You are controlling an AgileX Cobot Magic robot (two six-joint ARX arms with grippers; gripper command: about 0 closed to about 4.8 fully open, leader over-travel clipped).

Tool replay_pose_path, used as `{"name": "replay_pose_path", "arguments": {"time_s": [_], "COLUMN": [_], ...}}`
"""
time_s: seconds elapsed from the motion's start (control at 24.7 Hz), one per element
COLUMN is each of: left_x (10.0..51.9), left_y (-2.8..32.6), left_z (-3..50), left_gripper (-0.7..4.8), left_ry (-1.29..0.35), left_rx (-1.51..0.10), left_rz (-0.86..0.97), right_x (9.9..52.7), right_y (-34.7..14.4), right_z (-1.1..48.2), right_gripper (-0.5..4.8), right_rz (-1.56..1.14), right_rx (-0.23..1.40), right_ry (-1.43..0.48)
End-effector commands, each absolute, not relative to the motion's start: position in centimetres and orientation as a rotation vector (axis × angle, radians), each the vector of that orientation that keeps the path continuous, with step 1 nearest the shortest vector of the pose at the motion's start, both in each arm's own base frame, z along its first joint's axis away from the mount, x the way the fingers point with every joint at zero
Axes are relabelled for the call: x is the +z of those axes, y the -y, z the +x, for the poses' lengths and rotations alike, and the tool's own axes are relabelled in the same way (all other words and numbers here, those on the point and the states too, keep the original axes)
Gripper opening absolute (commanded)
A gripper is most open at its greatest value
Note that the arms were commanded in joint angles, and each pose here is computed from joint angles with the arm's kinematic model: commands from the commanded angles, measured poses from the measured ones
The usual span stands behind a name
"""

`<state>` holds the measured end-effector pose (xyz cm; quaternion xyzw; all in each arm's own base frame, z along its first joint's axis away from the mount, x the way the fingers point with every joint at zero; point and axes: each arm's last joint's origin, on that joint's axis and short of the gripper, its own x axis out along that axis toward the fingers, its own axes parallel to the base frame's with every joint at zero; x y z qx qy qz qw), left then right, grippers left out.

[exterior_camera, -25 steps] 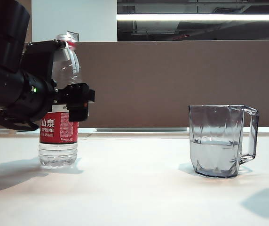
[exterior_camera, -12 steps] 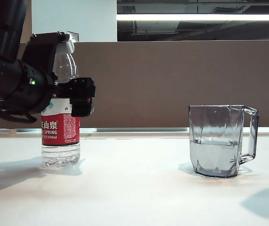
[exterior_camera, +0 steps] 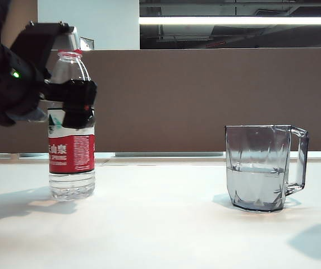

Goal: Pick up the mineral water bottle with the left hand on the table and pour water into the mug until it's half full.

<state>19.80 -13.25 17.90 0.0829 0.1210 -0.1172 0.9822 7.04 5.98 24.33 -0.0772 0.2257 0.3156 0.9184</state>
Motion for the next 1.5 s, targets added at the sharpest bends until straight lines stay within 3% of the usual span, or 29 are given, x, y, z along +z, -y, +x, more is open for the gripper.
{"name": "replay_pose_path", "arguments": {"time_s": [0.04,0.32,0.61,0.65,0.69,0.97,1.13,1.26,1.34,1.38,1.5], "left_x": [18.5,19.3,19.9,19.9,19.7,19.8,20.0,20.3,20.7,20.8,21.2], "left_y": [12.8,11.6,11.3,11.4,11.4,11.4,11.2,10.8,10.5,10.4,10.1], "left_z": [19.1,17.5,17.1,17.1,17.1,16.9,16.3,15.7,15.3,15.1,14.7], "left_gripper": [4.79,4.79,4.79,4.48,3.68,3.82,3.54,2.29,0.45,-0.17,-0.06], "left_ry": [-0.280,-0.360,-0.339,-0.343,-0.355,-0.365,-0.383,-0.392,-0.389,-0.386,-0.380], "left_rx": [-0.244,-0.265,-0.268,-0.272,-0.294,-0.310,-0.321,-0.320,-0.319,-0.318,-0.345], "left_rz": [0.199,0.240,0.243,0.244,0.232,0.211,0.224,0.227,0.220,0.210,0.174], "right_x": [24.6,24.6,24.6,24.6,24.7,24.7,24.7,24.7,24.7,24.7,24.7], "right_y": [-6.0,-6.0,-6.0,-6.0,-6.0,-6.0,-6.0,-6.0,-6.0,-6.0,-6.0], "right_z": [7.0,7.0,7.0,7.0,7.0,7.0,7.0,7.0,7.0,7.0,7.0], "right_gripper": [-0.01,-0.01,-0.01,-0.01,-0.01,-0.01,-0.01,-0.01,-0.01,-0.01,-0.01], "right_rz": [-0.149,-0.149,-0.149,-0.149,-0.149,-0.148,-0.148,-0.148,-0.148,-0.148,-0.148], "right_rx": [0.653,0.652,0.653,0.653,0.655,0.656,0.656,0.655,0.655,0.655,0.655], "right_ry": [-0.447,-0.447,-0.447,-0.447,-0.447,-0.446,-0.446,-0.445,-0.446,-0.446,-0.446]}}
